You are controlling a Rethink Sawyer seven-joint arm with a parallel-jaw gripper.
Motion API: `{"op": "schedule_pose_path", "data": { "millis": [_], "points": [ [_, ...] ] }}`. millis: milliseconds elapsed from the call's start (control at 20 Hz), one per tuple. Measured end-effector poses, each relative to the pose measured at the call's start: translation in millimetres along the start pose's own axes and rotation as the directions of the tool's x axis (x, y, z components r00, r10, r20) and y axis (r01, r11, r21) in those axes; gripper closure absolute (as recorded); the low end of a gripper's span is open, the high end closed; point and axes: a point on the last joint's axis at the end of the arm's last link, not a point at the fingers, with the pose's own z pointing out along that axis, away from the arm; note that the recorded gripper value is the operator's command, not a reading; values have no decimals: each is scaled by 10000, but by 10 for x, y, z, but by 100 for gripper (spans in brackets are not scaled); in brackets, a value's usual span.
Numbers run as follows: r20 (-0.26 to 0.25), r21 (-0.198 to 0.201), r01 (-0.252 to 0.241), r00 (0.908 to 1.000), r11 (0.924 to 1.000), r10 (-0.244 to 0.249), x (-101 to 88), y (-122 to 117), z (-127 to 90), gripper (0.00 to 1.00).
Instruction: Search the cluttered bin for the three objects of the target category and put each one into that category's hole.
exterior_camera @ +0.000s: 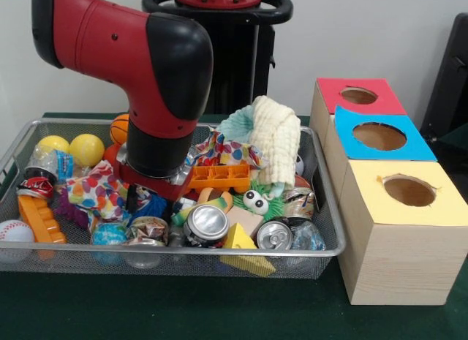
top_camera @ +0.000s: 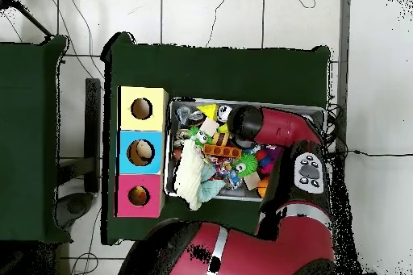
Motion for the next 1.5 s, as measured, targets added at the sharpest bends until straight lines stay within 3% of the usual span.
{"op": "schedule_pose_path", "data": {
  "millis": [950,1500],
  "points": [
    [30,113,-312,9995,9994,312,8,22,-137,0],
    [143,-146,-525,9985,9985,527,-36,130,-281,0]
  ]
}}
